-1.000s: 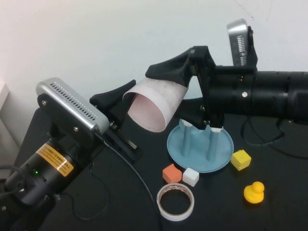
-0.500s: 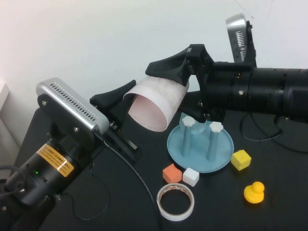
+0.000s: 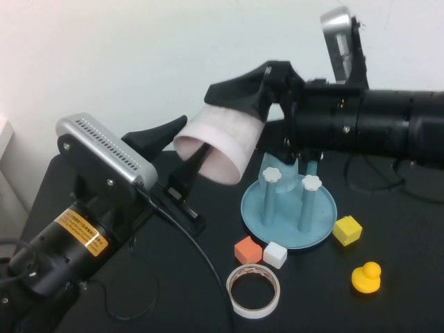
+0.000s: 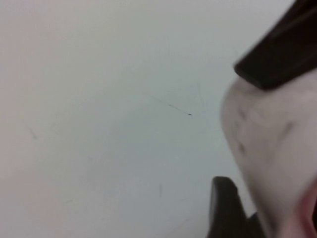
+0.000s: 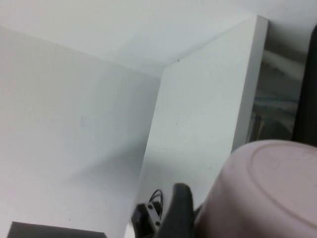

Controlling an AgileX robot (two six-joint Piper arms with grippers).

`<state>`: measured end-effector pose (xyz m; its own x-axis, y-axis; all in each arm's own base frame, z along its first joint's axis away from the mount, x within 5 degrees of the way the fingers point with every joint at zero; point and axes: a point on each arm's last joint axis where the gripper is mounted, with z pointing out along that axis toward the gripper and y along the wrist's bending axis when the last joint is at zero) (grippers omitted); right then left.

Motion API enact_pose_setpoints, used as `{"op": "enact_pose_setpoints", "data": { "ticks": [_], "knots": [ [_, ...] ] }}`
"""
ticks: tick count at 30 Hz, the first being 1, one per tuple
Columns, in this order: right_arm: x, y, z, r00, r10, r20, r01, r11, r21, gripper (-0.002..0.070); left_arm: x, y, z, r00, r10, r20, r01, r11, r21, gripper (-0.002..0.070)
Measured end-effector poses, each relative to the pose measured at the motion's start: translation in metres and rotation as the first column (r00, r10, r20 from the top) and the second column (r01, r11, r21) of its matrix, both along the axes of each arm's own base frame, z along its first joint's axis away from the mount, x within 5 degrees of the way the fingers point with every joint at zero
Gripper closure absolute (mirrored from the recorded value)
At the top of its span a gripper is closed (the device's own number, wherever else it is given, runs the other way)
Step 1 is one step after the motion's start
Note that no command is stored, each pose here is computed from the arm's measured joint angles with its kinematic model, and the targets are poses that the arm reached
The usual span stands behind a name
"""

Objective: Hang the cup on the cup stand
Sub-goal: Adjust the cup with two arms, then place the cup on the cup holder

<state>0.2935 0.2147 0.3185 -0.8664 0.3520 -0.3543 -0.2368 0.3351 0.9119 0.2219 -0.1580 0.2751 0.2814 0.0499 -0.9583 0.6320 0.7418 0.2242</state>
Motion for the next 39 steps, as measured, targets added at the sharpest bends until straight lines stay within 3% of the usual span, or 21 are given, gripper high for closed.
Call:
{"op": "enact_pose_setpoints", "data": {
  "ticks": [2, 6, 12, 15, 20, 23, 26, 29, 32, 35, 39],
  "knots": [
    [0.004, -0.002, 0.006, 0.999, -0.002, 0.053, 0.002, 1.0, -0.009, 0.0069, -0.002, 0.0, 0.002, 0.999, -0.023, -0.028, 0.023, 0.999, -0.025, 0.0324],
    [0.013, -0.011, 0.019, 0.988, -0.017, 0.151, 0.021, 1.0, -0.022, 0.007, -0.011, 0.0, 0.009, 0.995, -0.08, -0.061, 0.078, 0.996, -0.033, 0.0299],
    [0.028, -0.033, 0.03, 0.948, -0.031, 0.318, 0.059, 0.995, -0.079, 0.0072, -0.032, 0.009, 0.024, 0.992, -0.095, -0.078, 0.1, 0.992, 0.072, 0.0306],
    [0.033, -0.044, 0.03, 0.918, -0.018, 0.396, 0.072, 0.99, -0.121, 0.0072, -0.043, 0.023, 0.034, 0.993, -0.023, -0.115, 0.037, 0.992, 0.119, 0.0372],
    [0.041, -0.058, 0.03, 0.838, 0.011, 0.546, 0.136, 0.964, -0.228, 0.0073, -0.07, 0.058, 0.049, 0.965, 0.155, -0.21, -0.118, 0.977, 0.178, 0.0603],
    [0.047, -0.064, 0.028, 0.753, 0.057, 0.656, 0.225, 0.914, -0.337, 0.0073, -0.09, 0.083, 0.051, 0.919, 0.277, -0.281, -0.219, 0.95, 0.223, 0.0656],
    [0.055, -0.071, 0.023, 0.658, 0.144, 0.739, 0.338, 0.821, -0.461, 0.0073, -0.108, 0.104, 0.049, 0.864, 0.375, -0.336, -0.292, 0.917, 0.271, 0.067],
    [0.062, -0.074, 0.013, 0.571, 0.279, 0.772, 0.408, 0.719, -0.562, 0.0073, -0.124, 0.12, 0.049, 0.831, 0.423, -0.361, -0.337, 0.899, 0.279, 0.0674],
    [0.07, -0.073, -0.002, 0.518, 0.394, 0.759, 0.427, 0.65, -0.629, 0.0073, -0.137, 0.13, 0.051, 0.821, 0.441, -0.362, -0.364, 0.894, 0.263, 0.0676],
    [0.081, -0.071, -0.025, 0.514, 0.465, 0.72, 0.415, 0.6, -0.684, 0.0074, -0.147, 0.137, 0.053, 0.826, 0.441, -0.352, -0.378, 0.896, 0.234, 0.0676],
    [0.096, -0.072, -0.059, 0.579, 0.492, 0.651, 0.4, 0.524, -0.752, 0.0076, -0.151, 0.14, 0.055, 0.831, 0.435, -0.346, -0.382, 0.9, 0.211, 0.0676]
  ]
}}
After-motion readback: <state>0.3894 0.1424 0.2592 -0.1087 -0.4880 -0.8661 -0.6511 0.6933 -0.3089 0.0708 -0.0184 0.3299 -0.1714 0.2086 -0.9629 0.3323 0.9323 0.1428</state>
